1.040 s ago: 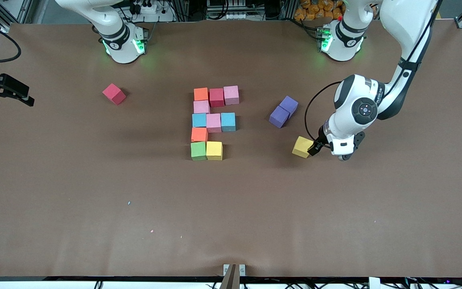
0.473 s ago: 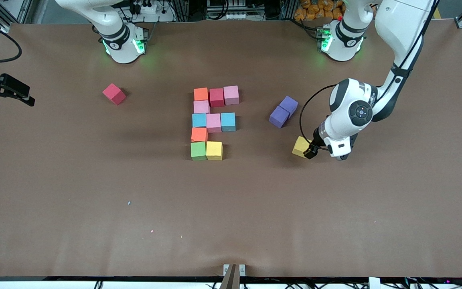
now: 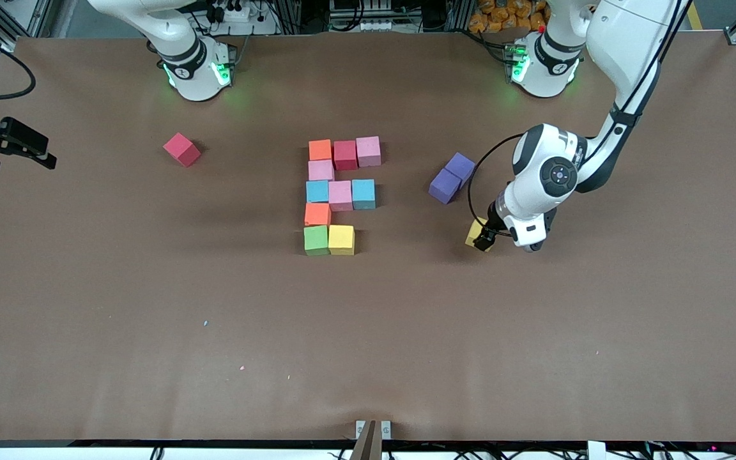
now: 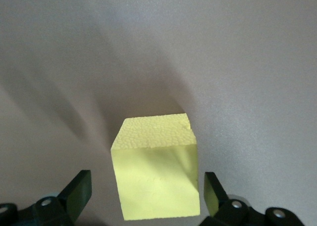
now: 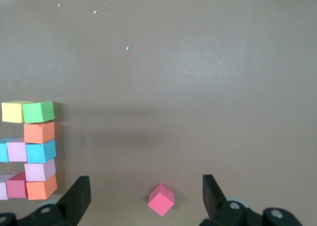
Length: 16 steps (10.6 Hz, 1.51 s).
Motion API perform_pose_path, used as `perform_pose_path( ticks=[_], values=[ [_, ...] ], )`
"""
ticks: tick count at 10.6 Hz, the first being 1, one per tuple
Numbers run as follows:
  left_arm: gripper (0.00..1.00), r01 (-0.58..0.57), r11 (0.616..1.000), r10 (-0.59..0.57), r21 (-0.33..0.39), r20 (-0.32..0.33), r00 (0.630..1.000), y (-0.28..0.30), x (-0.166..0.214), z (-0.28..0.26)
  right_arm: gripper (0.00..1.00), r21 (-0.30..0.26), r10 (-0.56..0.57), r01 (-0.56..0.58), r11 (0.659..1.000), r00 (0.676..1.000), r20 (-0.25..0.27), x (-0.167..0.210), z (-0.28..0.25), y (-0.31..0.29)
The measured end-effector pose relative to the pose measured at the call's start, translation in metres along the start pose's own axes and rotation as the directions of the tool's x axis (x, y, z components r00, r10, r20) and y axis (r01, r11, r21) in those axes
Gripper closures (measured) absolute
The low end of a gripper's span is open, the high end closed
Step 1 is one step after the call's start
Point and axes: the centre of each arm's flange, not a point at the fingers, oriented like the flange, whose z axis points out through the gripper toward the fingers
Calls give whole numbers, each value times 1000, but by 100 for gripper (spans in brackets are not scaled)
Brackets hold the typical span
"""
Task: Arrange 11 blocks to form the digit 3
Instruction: 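Grasp the second yellow cube with the left gripper and lift it, then carry the second yellow cube toward the first yellow cube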
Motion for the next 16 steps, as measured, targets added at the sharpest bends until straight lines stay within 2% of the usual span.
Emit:
perform_pose_path(
  ticks=[8,10,11,14,16],
  values=[
    [0,2,1000,-2,-5,-2,1000,-1,1,1,0,-1,-10,10,1000,1000,13,4,7,-6],
    [31,3,1000,-3,-6,-2,1000,-1,2,1,0,0,-11,11,1000,1000,27,2,6,-7],
    [40,3,1000,-3,-9,-3,1000,-1,2,0,0,0,-2,2,1000,999,35,0,5,-2],
    [52,3,1000,-3,-12,-4,1000,0,2,-2,0,2,5,-5,1000,999,52,-3,4,2],
    [52,5,1000,-5,-14,-4,1000,1,2,-3,0,2,3,-4,1000,999,50,-2,3,1]
  ],
)
